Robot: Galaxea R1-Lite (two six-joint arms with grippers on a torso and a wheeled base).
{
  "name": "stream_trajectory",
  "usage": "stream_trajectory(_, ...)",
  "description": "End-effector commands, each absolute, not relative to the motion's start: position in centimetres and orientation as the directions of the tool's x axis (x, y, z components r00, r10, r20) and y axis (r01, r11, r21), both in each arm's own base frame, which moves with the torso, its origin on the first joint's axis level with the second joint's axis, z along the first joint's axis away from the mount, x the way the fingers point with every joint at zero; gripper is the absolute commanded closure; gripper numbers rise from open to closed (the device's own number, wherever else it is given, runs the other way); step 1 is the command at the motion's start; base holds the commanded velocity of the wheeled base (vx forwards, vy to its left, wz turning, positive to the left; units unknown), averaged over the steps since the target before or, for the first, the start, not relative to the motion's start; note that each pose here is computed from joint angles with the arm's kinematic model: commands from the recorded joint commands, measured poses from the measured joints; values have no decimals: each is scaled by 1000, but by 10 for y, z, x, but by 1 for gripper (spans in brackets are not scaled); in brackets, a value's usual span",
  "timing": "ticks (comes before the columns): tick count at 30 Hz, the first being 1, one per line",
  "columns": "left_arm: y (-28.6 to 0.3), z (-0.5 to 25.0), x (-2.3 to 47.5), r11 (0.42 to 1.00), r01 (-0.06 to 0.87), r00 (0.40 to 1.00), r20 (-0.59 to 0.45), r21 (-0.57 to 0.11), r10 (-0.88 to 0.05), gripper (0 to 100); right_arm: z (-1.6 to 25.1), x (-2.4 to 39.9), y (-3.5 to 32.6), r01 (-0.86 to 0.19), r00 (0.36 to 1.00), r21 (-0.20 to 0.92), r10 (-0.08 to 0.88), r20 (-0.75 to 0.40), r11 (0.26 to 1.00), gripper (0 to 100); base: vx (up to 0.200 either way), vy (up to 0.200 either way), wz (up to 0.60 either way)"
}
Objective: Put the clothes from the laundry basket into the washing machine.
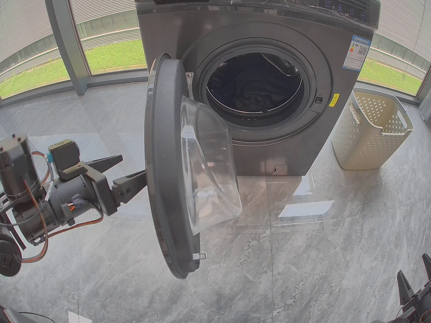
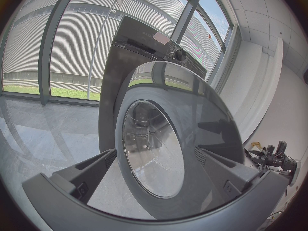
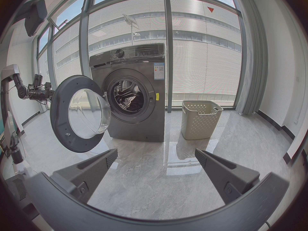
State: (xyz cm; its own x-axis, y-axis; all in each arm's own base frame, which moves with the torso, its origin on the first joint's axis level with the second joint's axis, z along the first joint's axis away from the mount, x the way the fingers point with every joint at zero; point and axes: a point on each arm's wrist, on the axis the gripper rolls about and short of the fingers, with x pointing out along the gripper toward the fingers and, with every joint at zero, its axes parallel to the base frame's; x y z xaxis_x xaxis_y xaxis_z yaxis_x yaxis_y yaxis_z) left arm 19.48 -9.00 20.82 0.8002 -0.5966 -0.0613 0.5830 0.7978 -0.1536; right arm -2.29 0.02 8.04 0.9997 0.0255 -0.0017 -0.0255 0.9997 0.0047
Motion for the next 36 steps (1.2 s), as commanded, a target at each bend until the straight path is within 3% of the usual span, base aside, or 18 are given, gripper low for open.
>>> stream_trajectory(1, -112, 204, 215, 791, 592, 790, -83, -156, -608, 0, 75, -23, 0, -26, 1000, 5, 26, -3, 1000, 0, 0, 0, 0)
stream_trajectory(36, -194, 223, 281, 748, 649, 756, 9, -143, -654, 0, 75, -23, 0, -26, 1000, 5, 26, -3, 1000, 0, 0, 0, 0)
